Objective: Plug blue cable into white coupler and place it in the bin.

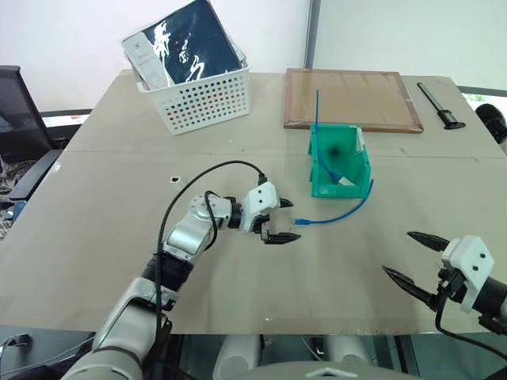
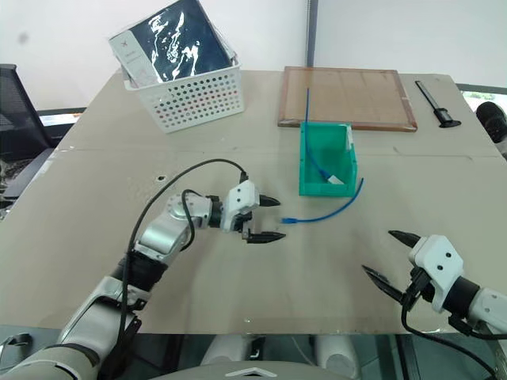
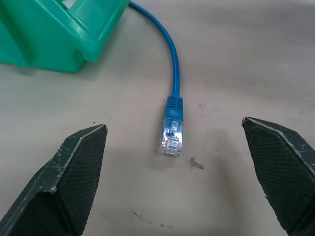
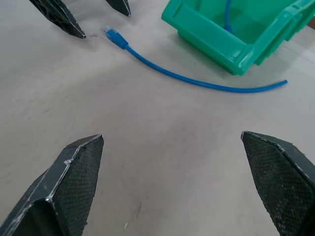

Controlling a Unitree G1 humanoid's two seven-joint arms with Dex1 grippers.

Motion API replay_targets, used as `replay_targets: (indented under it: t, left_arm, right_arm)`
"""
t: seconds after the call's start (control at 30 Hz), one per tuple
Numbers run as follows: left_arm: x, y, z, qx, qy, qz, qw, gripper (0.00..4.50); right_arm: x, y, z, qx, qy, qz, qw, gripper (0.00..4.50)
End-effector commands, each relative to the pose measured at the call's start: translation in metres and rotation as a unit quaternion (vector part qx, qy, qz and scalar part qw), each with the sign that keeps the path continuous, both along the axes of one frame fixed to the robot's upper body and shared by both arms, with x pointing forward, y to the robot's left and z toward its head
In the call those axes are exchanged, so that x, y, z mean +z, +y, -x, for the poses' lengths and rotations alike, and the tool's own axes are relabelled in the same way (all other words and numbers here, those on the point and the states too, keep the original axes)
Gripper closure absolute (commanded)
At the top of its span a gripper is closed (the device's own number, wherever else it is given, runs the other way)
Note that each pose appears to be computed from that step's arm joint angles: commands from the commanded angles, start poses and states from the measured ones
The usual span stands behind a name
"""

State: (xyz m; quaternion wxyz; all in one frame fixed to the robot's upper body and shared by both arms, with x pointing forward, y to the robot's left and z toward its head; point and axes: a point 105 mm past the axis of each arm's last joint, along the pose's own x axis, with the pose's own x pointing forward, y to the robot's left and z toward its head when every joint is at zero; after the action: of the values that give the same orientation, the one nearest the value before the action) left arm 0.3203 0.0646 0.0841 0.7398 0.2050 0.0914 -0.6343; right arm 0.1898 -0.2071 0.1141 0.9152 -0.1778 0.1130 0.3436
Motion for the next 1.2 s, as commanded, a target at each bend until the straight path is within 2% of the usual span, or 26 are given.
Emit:
replay_targets:
  t: [0.03,0.13,0.2,0.3,0.43,0.57,0.7,0.83,0.93,0.97,1.0,1.1,1.2]
  left_arm:
    - [-0.002,-0.008,-0.003,-0.027,-0.02,-0.008,0.999,0.89]
    - [-0.005,-0.01,-0.001,-0.043,-0.022,-0.009,0.999,2.23]
    - [-0.007,-0.011,0.001,-0.053,-0.021,-0.01,0.998,3.3]
    - [-0.007,-0.011,0.003,-0.063,-0.019,-0.008,0.998,4.45]
    - [-0.001,-0.008,0.013,-0.092,-0.022,0.01,0.995,4.45]
    - [0.029,-0.015,0.025,-0.122,-0.056,0.082,0.988,4.45]
    - [0.07,-0.021,0.036,-0.133,-0.133,0.152,0.97,4.45]
    - [0.094,-0.021,0.034,-0.11,-0.209,0.178,0.955,4.45]
    - [0.104,-0.02,0.03,-0.083,-0.267,0.187,0.942,4.5]
    - [0.106,-0.02,0.029,-0.078,-0.28,0.188,0.938,4.5]
    - [0.107,-0.021,0.029,-0.073,-0.295,0.188,0.934,4.5]
    - [0.108,-0.022,0.028,-0.063,-0.326,0.183,0.925,4.5]
    - [0.112,-0.022,0.029,-0.051,-0.35,0.187,0.916,4.5]
  right_arm:
    - [0.013,0.0,0.007,-0.009,-0.028,0.011,0.999,0.0]
    - [0.014,0.0,0.01,-0.014,-0.029,0.013,0.999,0.0]
    - [0.015,0.001,0.012,-0.016,-0.03,0.012,0.999,0.0]
    - [0.016,0.005,0.012,-0.021,-0.028,0.0,0.999,0.0]
    - [0.016,0.018,0.008,-0.033,-0.019,-0.054,0.998,0.0]
    - [0.01,0.042,0.007,-0.034,0.028,-0.139,0.989,0.0]
    - [0.014,0.073,0.0,-0.028,0.061,-0.243,0.968,0.0]
    - [0.027,0.093,-0.013,-0.024,0.071,-0.321,0.944,0.0]
    - [0.047,0.107,-0.026,-0.013,0.074,-0.399,0.914,0.85]
    - [0.051,0.111,-0.029,-0.008,0.074,-0.409,0.909,1.4]
    - [0.056,0.114,-0.033,-0.006,0.072,-0.421,0.904,1.76]
    - [0.071,0.122,-0.043,0.003,0.075,-0.461,0.884,1.76]
    - [0.079,0.128,-0.051,0.013,0.081,-0.475,0.876,1.76]
